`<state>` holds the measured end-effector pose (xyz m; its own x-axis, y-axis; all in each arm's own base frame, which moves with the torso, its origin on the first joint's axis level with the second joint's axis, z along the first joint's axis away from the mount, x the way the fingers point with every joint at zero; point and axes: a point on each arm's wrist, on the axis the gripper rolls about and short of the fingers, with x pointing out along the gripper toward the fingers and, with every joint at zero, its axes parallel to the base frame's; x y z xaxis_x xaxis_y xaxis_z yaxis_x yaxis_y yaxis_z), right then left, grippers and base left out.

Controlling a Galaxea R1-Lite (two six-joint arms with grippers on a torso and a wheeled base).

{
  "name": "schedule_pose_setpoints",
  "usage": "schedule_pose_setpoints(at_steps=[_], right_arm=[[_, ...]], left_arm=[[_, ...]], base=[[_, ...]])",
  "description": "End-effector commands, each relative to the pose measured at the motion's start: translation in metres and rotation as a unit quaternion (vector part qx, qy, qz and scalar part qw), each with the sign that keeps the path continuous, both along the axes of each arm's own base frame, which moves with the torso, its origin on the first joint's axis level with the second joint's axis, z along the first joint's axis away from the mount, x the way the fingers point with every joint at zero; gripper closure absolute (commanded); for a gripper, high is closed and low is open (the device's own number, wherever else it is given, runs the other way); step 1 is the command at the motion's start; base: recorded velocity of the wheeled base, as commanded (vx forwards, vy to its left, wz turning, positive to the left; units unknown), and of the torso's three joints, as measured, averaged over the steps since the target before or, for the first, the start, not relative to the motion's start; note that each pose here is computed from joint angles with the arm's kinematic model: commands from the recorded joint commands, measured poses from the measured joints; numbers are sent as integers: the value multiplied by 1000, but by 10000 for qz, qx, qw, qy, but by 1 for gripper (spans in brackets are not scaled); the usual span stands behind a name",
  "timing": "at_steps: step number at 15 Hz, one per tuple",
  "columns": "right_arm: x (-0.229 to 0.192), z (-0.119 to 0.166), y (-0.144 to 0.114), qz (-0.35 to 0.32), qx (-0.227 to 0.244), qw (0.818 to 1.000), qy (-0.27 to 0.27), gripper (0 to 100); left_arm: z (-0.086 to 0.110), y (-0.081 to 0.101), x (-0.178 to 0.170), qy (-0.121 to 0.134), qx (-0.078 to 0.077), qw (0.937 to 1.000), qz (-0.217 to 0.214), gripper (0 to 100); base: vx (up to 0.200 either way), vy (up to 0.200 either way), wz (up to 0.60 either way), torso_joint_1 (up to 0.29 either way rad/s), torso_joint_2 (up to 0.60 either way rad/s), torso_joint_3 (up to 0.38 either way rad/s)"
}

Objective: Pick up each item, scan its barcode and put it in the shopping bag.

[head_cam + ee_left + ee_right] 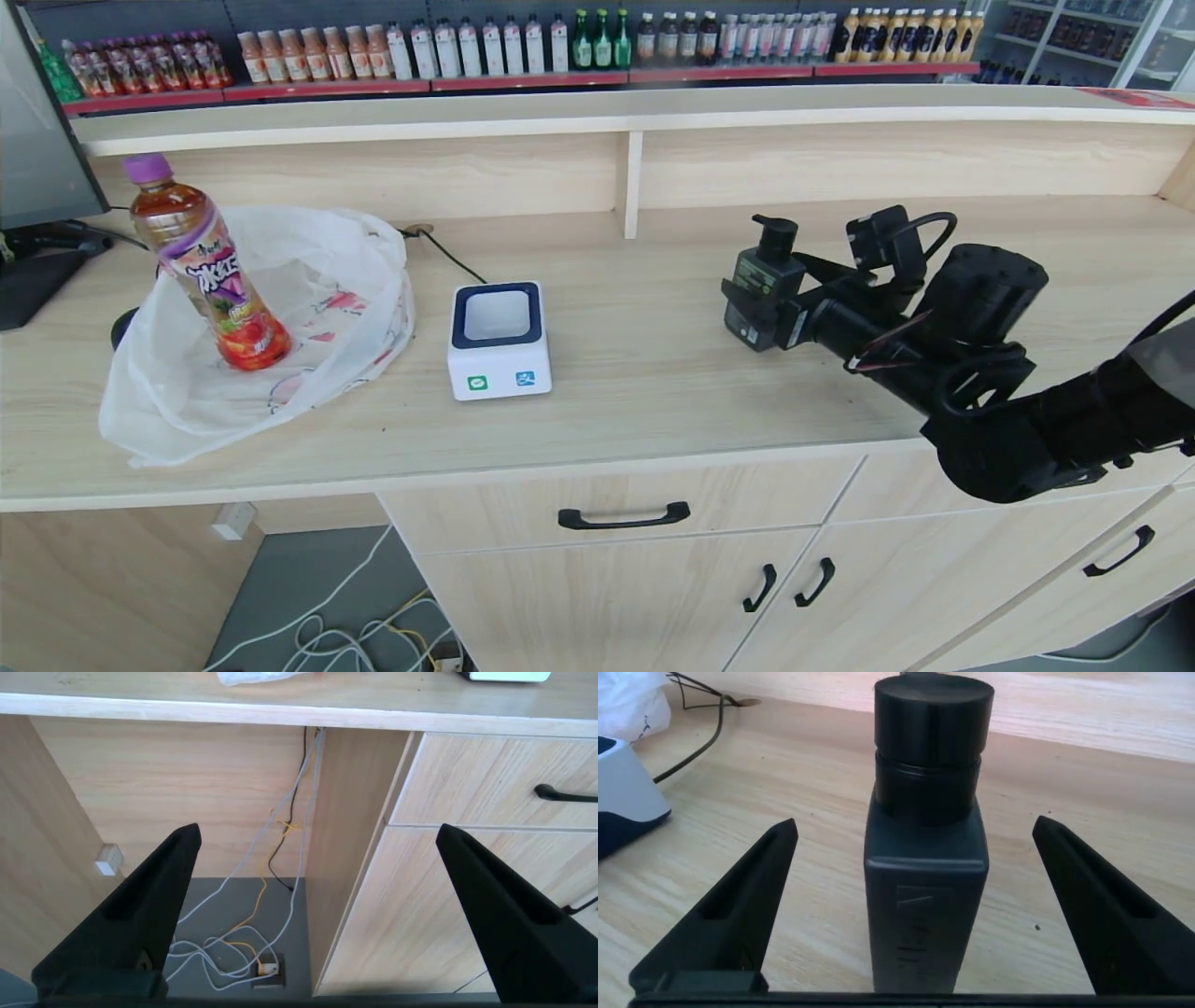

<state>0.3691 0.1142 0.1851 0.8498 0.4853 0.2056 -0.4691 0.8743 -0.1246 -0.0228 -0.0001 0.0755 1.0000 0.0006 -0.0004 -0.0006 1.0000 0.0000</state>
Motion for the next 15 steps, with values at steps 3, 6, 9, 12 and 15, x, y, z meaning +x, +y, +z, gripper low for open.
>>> schedule_pose_setpoints(at_steps=[3,6,9,12,15], right_arm=[[17,-12,1,-12,29,10000,75,0],[21,-17,2,26,4,9999,140,0],[28,-20,4,26,7,9999,124,0],[34,-15,7,41,36,10000,21,0],[35,-15,7,41,40,10000,6,0]], left_arm=[[0,0,0,-2,0,10000,4,0],[0,0,0,-2,0,10000,4,0],[0,0,0,-2,0,10000,4,0],[0,0,0,-2,0,10000,4,0],[0,0,0,-2,0,10000,4,0]], base=[[0,0,0,0,0,0],[0,0,0,0,0,0],[0,0,0,0,0,0],[0,0,0,0,0,0],[0,0,0,0,0,0]])
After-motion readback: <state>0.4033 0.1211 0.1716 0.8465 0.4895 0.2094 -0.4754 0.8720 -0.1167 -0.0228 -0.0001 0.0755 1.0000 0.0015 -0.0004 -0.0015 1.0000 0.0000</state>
